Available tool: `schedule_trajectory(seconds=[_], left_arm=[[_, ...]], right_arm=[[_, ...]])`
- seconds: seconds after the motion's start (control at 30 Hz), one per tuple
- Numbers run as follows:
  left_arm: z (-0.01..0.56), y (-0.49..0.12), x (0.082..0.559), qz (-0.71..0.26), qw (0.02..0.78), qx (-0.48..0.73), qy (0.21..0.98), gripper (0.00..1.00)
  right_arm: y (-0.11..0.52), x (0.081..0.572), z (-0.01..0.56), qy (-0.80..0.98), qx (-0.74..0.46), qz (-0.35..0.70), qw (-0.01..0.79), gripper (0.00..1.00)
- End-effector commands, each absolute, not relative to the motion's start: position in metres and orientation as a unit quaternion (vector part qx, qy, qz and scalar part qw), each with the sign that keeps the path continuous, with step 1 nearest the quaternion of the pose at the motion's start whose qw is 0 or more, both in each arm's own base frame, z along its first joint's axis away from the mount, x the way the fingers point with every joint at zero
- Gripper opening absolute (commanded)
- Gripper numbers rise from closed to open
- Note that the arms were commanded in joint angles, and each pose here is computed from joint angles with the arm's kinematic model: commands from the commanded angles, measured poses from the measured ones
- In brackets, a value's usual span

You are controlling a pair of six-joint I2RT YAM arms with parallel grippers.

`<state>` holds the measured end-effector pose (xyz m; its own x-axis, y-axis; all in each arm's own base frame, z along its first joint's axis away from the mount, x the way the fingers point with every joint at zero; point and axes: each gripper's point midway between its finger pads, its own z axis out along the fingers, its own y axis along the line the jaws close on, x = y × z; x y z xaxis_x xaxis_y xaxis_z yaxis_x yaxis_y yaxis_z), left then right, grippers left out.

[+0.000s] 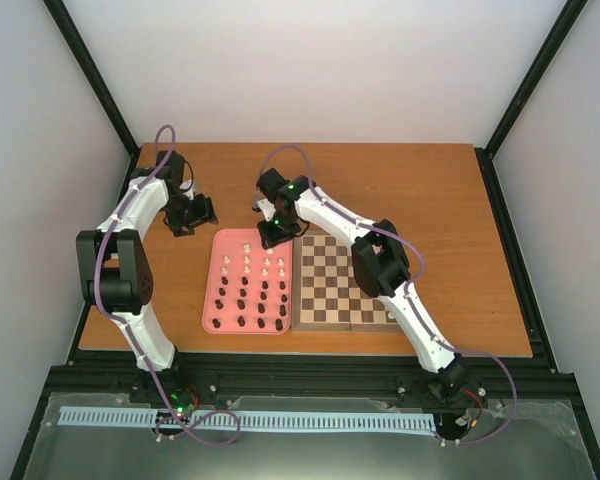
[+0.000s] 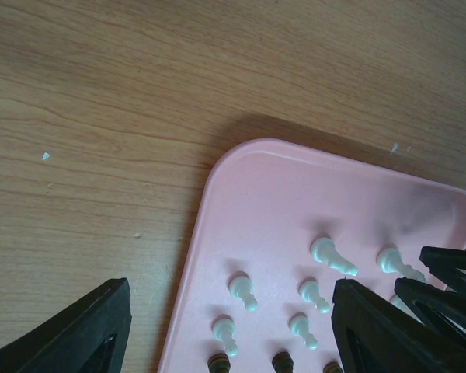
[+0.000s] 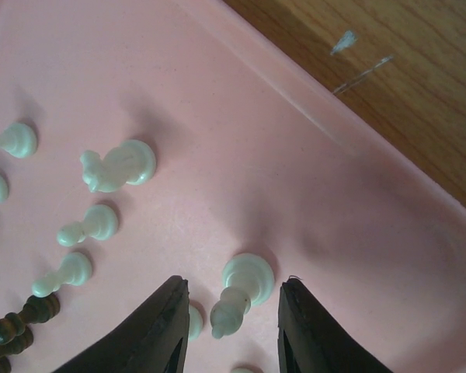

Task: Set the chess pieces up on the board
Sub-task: Pick up the chess piece from the storage box.

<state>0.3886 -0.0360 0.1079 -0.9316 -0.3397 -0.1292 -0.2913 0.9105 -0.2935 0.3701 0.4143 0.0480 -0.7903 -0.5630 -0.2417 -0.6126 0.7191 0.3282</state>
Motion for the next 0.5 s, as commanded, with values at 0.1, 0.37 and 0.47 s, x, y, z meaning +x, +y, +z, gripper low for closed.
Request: schedule_trajectory(seconds=[0.1, 0.37, 0.47], left_arm=[[0.118, -0.039, 0.392, -0.147, 0.106, -0.161, 0.97, 0.8], [0.117, -0.041, 0.393, -0.15, 0.103, -0.161, 0.97, 0.8], [0.117, -0.041, 0.393, -0.15, 0.103, -0.162, 0.97, 0.8]], right_arm=[[0.419, 0.366, 0.042, 0.923, -0.325, 0.196, 0.055, 0.23], [0.414, 0.372, 0.059, 0.925, -0.325, 0.182, 0.077, 0.03], [0.41, 0.382, 0.086, 0.923, -0.324, 0.169, 0.117, 0.03]])
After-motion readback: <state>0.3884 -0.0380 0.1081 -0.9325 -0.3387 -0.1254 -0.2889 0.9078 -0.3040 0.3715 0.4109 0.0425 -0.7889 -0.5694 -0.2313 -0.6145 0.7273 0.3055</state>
